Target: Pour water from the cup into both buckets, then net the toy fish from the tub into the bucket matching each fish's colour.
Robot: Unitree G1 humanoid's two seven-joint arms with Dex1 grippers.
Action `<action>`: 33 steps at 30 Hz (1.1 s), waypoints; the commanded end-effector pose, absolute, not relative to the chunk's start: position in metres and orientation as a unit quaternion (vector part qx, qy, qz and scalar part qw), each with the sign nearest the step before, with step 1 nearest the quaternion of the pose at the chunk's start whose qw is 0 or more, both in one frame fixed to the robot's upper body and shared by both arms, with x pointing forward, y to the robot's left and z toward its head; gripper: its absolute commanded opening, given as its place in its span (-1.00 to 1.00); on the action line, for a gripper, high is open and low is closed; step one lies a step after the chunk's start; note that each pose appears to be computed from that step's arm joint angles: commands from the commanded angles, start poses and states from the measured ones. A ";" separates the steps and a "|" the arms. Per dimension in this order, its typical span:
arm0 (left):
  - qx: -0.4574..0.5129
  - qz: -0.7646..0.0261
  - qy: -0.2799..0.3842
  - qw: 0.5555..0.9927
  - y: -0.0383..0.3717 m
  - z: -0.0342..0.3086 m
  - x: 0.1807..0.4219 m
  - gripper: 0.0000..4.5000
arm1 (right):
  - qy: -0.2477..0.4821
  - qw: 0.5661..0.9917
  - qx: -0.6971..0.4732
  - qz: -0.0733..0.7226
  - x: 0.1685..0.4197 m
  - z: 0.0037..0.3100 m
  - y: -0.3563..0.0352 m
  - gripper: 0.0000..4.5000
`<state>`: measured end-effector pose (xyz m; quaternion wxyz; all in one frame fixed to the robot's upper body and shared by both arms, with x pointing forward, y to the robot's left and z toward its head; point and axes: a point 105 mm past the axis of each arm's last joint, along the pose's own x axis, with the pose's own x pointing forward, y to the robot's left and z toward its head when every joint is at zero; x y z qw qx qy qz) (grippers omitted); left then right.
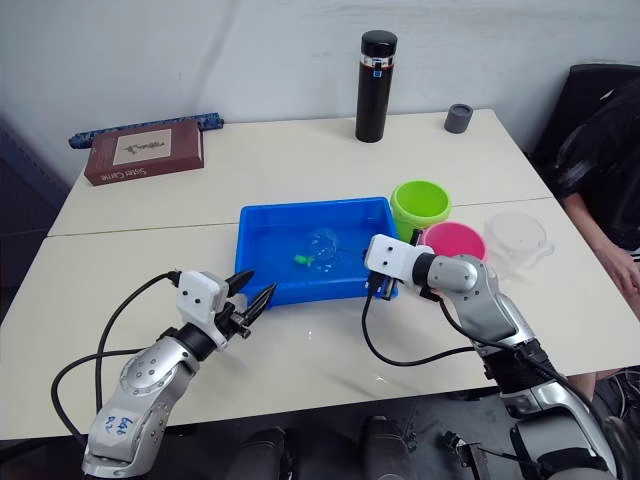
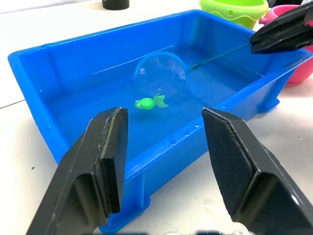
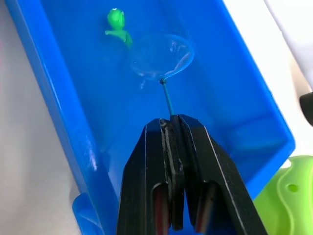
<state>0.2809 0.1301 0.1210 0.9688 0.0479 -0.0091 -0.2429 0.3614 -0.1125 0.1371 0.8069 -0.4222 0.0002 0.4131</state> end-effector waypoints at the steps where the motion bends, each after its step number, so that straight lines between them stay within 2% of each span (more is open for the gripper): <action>1: 0.054 -0.240 -0.036 0.969 0.129 0.134 0.279 0.19 | -0.026 0.798 -0.429 0.423 0.360 0.147 -0.104 -1.00; 17: 0.049 -0.233 -0.036 0.971 0.128 0.133 0.279 0.19 | 0.011 0.803 -0.353 0.479 0.341 0.137 -0.085 -1.00; 21: 0.050 -0.232 -0.034 0.971 0.129 0.132 0.278 0.19 | 0.050 0.826 -0.266 0.495 0.333 0.145 -0.080 -1.00; 33: 0.052 -0.239 -0.033 0.969 0.129 0.132 0.279 0.19 | 0.115 0.838 -0.125 0.518 0.316 0.167 -0.074 -1.00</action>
